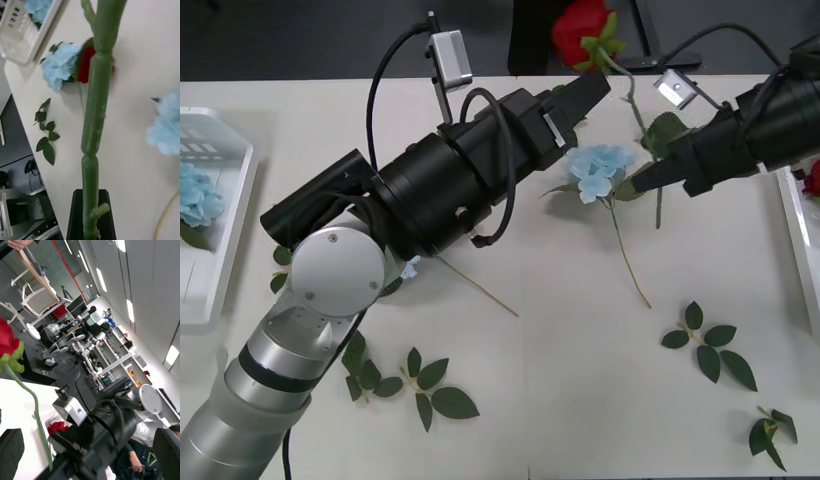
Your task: Place the red flowers into the right box and the blue flowers into the left box. If a person shows an open palm, hand one flower to the person first, then continue sorting.
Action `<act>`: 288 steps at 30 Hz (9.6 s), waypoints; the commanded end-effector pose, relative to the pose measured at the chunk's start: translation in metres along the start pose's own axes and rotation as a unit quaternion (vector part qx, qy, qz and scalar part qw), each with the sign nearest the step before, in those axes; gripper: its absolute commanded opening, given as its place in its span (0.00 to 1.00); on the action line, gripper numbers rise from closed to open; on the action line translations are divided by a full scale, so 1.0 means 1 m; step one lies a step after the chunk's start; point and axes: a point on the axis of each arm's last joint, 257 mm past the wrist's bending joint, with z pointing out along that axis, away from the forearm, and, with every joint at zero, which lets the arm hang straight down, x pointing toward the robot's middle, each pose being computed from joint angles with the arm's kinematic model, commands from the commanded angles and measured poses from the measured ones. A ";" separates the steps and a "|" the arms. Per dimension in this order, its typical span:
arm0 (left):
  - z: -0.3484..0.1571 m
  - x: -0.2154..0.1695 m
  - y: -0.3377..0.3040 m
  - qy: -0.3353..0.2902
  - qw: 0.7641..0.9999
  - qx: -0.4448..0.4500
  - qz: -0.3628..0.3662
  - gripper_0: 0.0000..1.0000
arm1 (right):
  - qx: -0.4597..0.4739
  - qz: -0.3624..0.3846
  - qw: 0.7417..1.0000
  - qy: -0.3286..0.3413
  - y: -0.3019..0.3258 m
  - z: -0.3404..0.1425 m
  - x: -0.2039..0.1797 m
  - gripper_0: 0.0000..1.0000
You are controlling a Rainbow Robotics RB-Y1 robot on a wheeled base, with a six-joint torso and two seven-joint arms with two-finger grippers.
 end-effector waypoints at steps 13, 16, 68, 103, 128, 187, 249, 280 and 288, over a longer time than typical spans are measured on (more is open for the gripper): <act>-0.179 -0.020 0.060 0.274 0.955 -0.108 0.034 1.00 | 0.280 0.287 0.916 0.001 -0.202 -0.206 0.165 0.00; -0.211 -0.008 0.075 0.325 0.934 -0.130 0.064 1.00 | 0.297 0.306 0.905 -0.006 -0.211 -0.234 0.194 0.00; -0.312 0.086 0.274 0.575 0.709 -0.300 0.279 1.00 | 0.212 0.088 0.971 0.059 -0.168 -0.106 0.118 0.93; -0.322 0.099 0.313 0.614 0.665 -0.303 0.298 0.88 | 0.319 0.115 0.940 0.035 -0.131 0.117 0.067 0.92; -0.331 0.105 0.320 0.621 0.656 -0.309 0.298 0.40 | 0.323 0.136 0.936 0.004 -0.148 0.124 0.061 0.00; -0.271 0.025 0.194 0.574 0.740 -0.235 0.260 0.00 | -0.136 -0.159 0.954 -0.216 0.195 0.063 -0.139 0.00; -0.066 0.070 0.027 0.110 0.979 0.051 0.162 0.98 | -0.142 -0.134 0.957 -0.215 0.196 0.063 -0.140 0.00; -0.061 0.063 0.036 0.100 0.983 0.040 0.151 0.00 | -0.135 -0.123 0.956 -0.229 0.190 0.059 -0.147 0.78; -0.070 0.048 0.049 0.101 0.982 0.025 0.156 0.00 | -0.128 -0.130 0.955 -0.236 0.188 0.057 -0.150 0.86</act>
